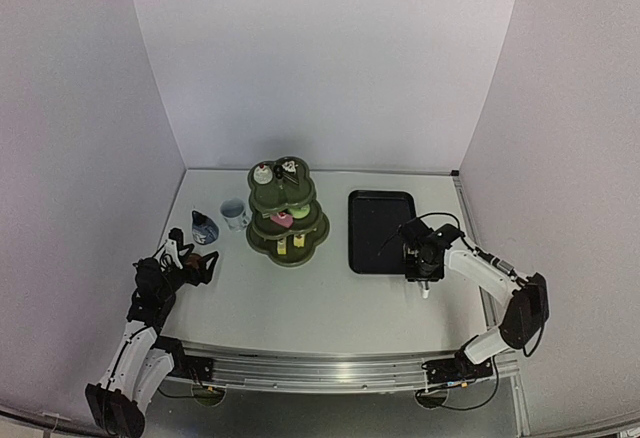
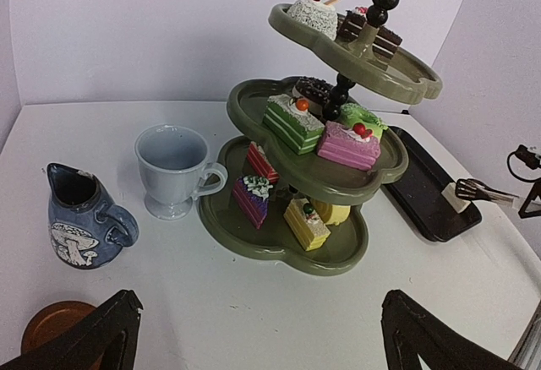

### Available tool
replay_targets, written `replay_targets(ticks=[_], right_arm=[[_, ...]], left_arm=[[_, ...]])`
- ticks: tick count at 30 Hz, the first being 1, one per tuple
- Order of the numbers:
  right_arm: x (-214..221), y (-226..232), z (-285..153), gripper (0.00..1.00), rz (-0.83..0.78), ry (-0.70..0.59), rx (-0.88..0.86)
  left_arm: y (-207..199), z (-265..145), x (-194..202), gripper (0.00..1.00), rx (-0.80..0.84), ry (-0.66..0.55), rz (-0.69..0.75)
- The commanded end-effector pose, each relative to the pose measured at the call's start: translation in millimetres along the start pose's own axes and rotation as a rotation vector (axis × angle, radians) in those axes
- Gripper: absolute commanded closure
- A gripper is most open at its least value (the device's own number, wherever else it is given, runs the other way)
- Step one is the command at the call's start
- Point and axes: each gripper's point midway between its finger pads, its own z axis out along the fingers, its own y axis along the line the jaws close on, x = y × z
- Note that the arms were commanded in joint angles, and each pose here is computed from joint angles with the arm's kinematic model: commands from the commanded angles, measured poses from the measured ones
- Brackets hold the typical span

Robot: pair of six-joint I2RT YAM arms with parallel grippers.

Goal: Serve the afternoon tea

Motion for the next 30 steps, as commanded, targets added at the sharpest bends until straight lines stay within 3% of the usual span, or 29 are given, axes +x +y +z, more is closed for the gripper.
replay_targets(ticks=[1,12,18,24,30], right_arm=[[-5.6,1.3,0.9,0.61,-0.016,-0.011,-0.001],[-3.8,2.9,14.9,0.64,-0.036,0.035,0.021],[-17.7,8.4,-2.9,0.94,-0.031,-0.018,-0.017],[-42.8,19.1,-58.1,1.00,-0.045,-0.128,-0.093],[-69.3,56.9,-155.4,1.00,-0.192,-0.396,-0.197]], left_arm=[[-1.3,-1.2,-10.2,0.00,-0.004,-0.032,0.032],[-1.0,-1.3,-10.9,0.00,-0.005,-0.036,0.031],[-1.1,-1.9,-11.6,0.00,-0.007,-0.039,0.032],[-0.9,-1.9,-11.7,0.00,-0.009,-0.040,0.034],[-0.7,-2.3,-11.7,0.00,-0.011,-0.040,0.036]])
